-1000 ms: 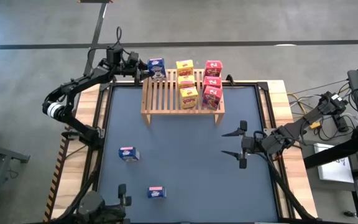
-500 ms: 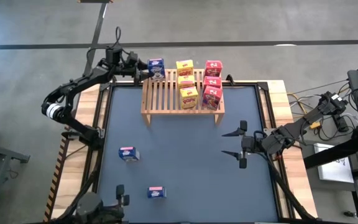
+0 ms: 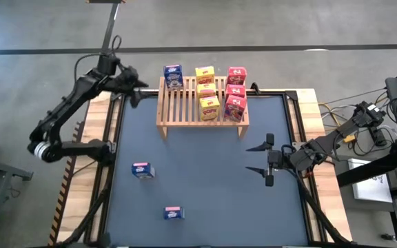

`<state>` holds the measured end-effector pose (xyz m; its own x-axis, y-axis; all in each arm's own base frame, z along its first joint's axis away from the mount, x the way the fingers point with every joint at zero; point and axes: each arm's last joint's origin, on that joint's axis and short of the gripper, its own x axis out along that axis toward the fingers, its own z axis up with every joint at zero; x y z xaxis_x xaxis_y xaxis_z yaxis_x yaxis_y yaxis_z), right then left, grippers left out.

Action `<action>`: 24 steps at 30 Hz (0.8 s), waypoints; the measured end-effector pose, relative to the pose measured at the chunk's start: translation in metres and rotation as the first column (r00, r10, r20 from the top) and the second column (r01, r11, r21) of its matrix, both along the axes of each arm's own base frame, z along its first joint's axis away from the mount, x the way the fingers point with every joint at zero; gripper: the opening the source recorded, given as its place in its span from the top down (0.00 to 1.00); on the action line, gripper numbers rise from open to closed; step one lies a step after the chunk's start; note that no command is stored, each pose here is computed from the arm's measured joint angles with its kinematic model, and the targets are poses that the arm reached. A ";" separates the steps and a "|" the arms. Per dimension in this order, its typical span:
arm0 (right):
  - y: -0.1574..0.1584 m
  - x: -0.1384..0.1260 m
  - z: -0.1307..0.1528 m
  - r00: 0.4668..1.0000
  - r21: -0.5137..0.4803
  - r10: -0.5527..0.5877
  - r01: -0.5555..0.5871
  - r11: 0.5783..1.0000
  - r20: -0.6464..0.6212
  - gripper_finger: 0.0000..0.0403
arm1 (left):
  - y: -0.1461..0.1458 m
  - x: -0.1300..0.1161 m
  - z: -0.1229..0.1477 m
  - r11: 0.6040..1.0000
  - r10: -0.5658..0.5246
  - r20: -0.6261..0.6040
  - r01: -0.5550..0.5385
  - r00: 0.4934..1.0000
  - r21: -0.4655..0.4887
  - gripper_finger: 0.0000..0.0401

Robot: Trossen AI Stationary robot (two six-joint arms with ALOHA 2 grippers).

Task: Stack cereal on shelf
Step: Put the top blue cereal box on the shelf aligned with the other blue cereal box

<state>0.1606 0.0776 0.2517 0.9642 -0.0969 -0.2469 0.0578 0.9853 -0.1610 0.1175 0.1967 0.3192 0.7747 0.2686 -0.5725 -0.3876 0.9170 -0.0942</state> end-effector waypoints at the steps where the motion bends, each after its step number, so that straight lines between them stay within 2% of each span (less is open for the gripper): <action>1: 0.000 0.000 0.000 1.000 0.001 0.000 0.000 1.000 0.003 0.28 | -0.009 -0.002 0.001 1.000 -0.005 -0.023 0.004 1.000 -0.025 0.41; 6: 0.000 0.000 0.000 1.000 0.013 -0.002 0.001 1.000 0.008 0.28 | -0.066 -0.007 0.006 0.994 -0.016 -0.192 -0.005 0.981 -0.111 0.43; 8: 0.000 0.000 -0.001 1.000 0.011 -0.002 0.001 1.000 0.004 0.28 | -0.090 -0.008 0.011 0.991 -0.026 -0.213 -0.002 0.977 -0.130 0.45; 14: 0.000 0.000 -0.002 1.000 0.009 -0.001 0.001 1.000 0.001 0.28 | -0.154 -0.017 0.022 0.974 -0.066 -0.107 0.041 0.992 -0.223 0.50; 20: 0.000 0.000 -0.004 1.000 -0.010 0.003 -0.003 1.000 -0.005 0.28 | -0.195 -0.022 0.007 0.955 -0.046 -0.118 0.009 0.992 -0.298 0.52; 24: 0.000 0.000 -0.004 1.000 -0.006 0.004 -0.004 1.000 -0.005 0.28 | -0.221 -0.010 -0.002 0.957 -0.080 -0.106 0.047 0.991 -0.286 0.52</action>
<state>0.1604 0.0776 0.2475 0.9632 -0.0946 -0.2515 0.0531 0.9845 -0.1673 0.1075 -0.0242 0.3172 0.7095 0.0357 -0.7038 -0.3526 0.8827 -0.3107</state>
